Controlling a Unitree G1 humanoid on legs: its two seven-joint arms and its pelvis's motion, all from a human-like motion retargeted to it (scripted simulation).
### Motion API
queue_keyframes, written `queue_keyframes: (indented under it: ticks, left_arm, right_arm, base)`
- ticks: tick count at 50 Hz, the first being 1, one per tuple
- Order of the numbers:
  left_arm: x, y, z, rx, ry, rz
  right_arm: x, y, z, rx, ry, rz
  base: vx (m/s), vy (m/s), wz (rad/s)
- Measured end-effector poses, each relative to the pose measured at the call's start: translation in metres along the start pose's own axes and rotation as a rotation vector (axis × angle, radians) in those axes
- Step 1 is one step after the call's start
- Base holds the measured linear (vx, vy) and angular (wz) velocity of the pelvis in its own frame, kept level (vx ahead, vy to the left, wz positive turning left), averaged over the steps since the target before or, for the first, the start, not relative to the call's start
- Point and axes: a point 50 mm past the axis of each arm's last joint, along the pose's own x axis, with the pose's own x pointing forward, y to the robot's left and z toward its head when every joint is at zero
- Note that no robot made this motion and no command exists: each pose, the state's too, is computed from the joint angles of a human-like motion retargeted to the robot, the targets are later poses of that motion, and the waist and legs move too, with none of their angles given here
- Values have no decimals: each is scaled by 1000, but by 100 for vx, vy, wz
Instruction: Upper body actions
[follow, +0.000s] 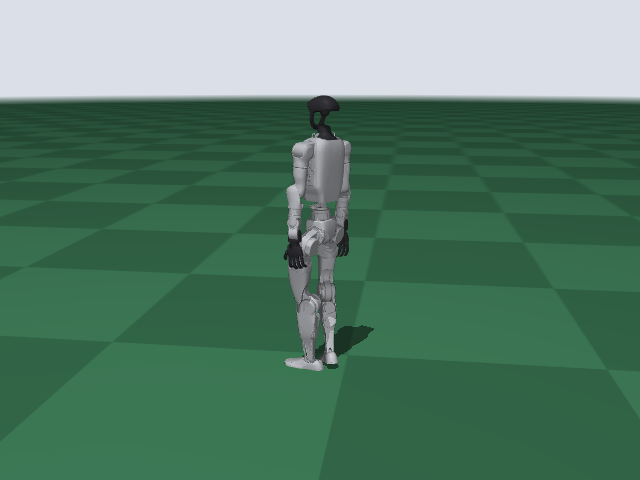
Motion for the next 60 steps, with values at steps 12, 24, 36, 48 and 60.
queue_keyframes:
  ticks: [12, 24, 36, 48, 60]
  left_arm:
    - [-1, 5, 5, 60, 26, 13]
    - [0, -4, -8, 65, 46, 9]
    - [0, -3, -3, -7, 10, 39]
    - [0, -1, 3, -61, -24, 50]
    - [-1, 23, -15, -86, 44, 91]
  right_arm:
    - [0, 11, 1, -122, 1, 45]
    - [0, 6, -7, -50, 33, 40]
    - [0, 6, -2, -69, 23, 46]
    - [0, -1, 9, -90, -22, 24]
    - [0, -1, 2, -139, 7, 24]
  base:
    - [12, -11, 80]
    - [9, -4, 33]
    - [1, 2, -14]
    - [-2, 4, -128]
    - [-17, -16, -239]
